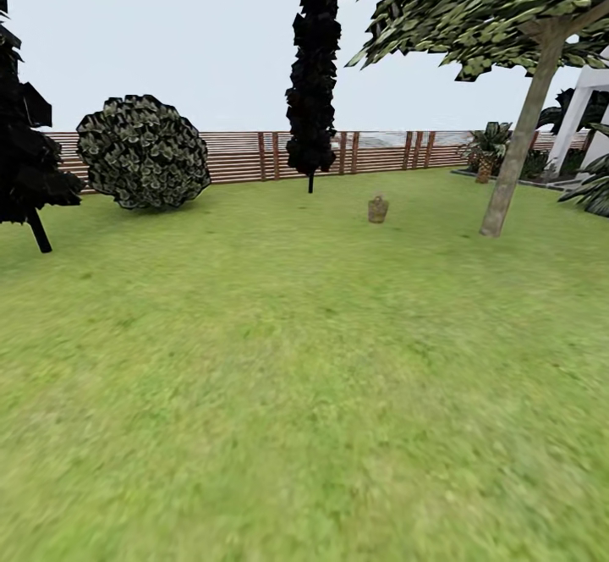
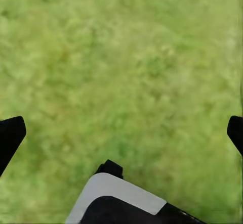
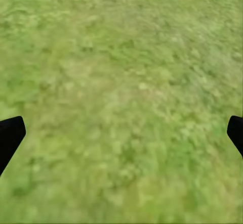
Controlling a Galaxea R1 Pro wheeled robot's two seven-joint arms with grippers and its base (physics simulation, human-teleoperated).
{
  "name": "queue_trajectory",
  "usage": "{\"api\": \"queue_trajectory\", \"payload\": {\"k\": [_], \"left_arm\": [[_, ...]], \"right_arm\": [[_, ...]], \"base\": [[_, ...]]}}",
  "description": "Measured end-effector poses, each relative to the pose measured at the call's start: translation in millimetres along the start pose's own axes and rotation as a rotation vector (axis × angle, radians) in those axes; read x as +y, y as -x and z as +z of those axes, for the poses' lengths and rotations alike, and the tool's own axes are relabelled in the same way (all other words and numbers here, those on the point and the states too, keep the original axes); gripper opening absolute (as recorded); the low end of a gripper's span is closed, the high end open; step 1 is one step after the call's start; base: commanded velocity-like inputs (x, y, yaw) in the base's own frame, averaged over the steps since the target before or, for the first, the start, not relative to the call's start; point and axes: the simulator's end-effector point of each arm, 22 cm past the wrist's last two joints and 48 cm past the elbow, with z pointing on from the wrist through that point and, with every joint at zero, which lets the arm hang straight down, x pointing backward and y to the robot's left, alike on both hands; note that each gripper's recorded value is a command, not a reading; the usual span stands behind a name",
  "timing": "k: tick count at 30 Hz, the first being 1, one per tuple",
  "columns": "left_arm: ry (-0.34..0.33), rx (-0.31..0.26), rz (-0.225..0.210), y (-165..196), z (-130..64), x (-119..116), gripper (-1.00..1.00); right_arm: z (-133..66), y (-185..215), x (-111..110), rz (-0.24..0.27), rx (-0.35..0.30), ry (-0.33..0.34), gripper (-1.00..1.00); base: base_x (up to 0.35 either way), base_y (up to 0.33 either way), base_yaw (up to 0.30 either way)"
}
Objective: Take the three Easter eggs out of the wicker basket on the lawn in the garden, then place them on the lawn next to a single tree (choose any tree) so that all three eggs are next to the same tree and none are left in the basket.
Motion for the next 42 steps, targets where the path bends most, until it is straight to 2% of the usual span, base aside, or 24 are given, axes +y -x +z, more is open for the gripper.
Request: {"api": "queue_trajectory", "payload": {"k": [1, 4, 7, 10, 19, 42], "left_arm": [[-0.001, 0.035, 0.000, -7, -0.1, -1, 1.00], [-0.003, 0.071, -0.001, -14, -0.4, -2, 1.00], [-0.004, 0.025, 0.000, -4, 0.1, -3, 1.00], [-0.004, 0.005, 0.000, 0, 0.1, -3, 1.00], [-0.003, 0.069, 0.002, -13, -0.1, -1, 1.00], [-0.005, 0.072, -0.001, -15, -0.5, -4, 1.00]], "right_arm": [[0.0, 0, 0, 0.000, 0.000, 0.000, 1.00], [0.0, 0, 0, 0.000, 0.000, 0.000, 1.00], [0.0, 0, 0, 0.000, 0.000, 0.000, 1.00], [0.0, 0, 0, 0.000, 0.000, 0.000, 1.00], [0.0, 0, 0, 0.000, 0.000, 0.000, 1.00], [-0.1, 0, 0, 0.001, 0.001, -0.001, 1.00]], "base": [[0.321, -0.098, 0.000], [0.321, -0.098, 0.000], [0.321, -0.100, 0.000], [0.321, -0.102, 0.000], [0.321, -0.103, 0.000], [0.325, -0.037, 0.000]]}}
